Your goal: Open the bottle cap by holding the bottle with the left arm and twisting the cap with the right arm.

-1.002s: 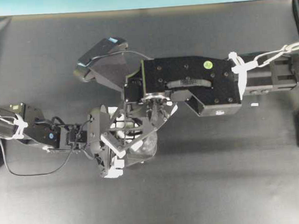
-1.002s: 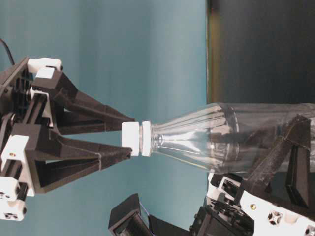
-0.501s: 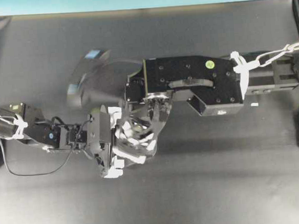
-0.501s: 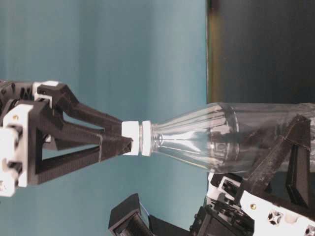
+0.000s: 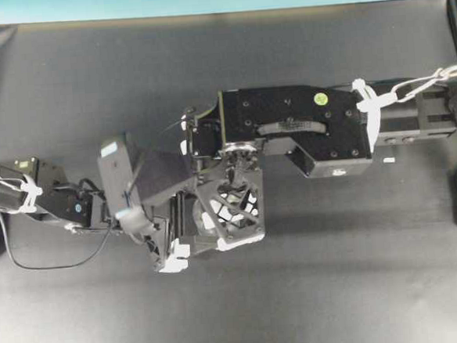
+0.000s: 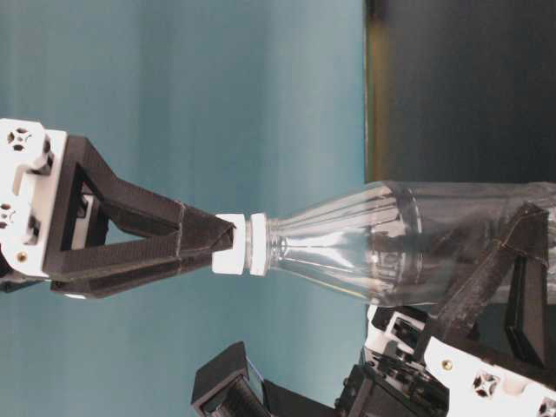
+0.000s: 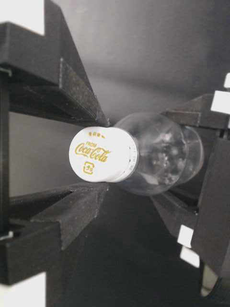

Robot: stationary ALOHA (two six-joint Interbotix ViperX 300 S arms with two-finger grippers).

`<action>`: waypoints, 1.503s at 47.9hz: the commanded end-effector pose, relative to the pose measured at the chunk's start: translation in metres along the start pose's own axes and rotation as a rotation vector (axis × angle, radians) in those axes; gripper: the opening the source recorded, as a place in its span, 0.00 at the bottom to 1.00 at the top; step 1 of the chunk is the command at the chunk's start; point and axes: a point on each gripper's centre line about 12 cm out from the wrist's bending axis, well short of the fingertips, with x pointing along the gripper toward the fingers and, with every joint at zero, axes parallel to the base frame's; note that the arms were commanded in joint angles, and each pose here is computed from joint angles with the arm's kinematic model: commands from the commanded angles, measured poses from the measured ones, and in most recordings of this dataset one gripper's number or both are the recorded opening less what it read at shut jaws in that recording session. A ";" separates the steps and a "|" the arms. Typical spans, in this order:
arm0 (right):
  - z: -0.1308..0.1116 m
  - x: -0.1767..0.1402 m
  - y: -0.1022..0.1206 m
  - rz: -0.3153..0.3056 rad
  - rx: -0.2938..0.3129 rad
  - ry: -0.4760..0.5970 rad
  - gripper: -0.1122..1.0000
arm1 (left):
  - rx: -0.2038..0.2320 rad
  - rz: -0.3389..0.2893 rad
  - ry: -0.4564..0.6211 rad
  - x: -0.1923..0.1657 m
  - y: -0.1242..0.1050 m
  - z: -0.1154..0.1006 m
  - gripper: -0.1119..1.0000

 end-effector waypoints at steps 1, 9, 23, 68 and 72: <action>0.003 -0.004 0.008 0.001 -0.046 -0.011 0.43 | 0.004 -0.008 0.008 0.002 -0.003 -0.001 0.83; 0.003 -0.004 0.008 -0.001 -0.059 -0.012 0.43 | 0.004 -0.008 0.008 0.002 -0.003 -0.001 0.83; 0.002 -0.005 0.007 -0.002 -0.030 -0.013 0.43 | 0.004 -0.008 0.010 0.001 -0.003 -0.001 0.83; -0.048 -0.071 0.019 -0.021 0.188 -0.108 0.84 | 0.004 -0.009 0.014 0.001 -0.004 -0.003 0.83; -0.057 -0.074 0.022 -0.022 0.222 -0.138 0.84 | 0.004 -0.009 0.013 0.001 -0.004 -0.002 0.83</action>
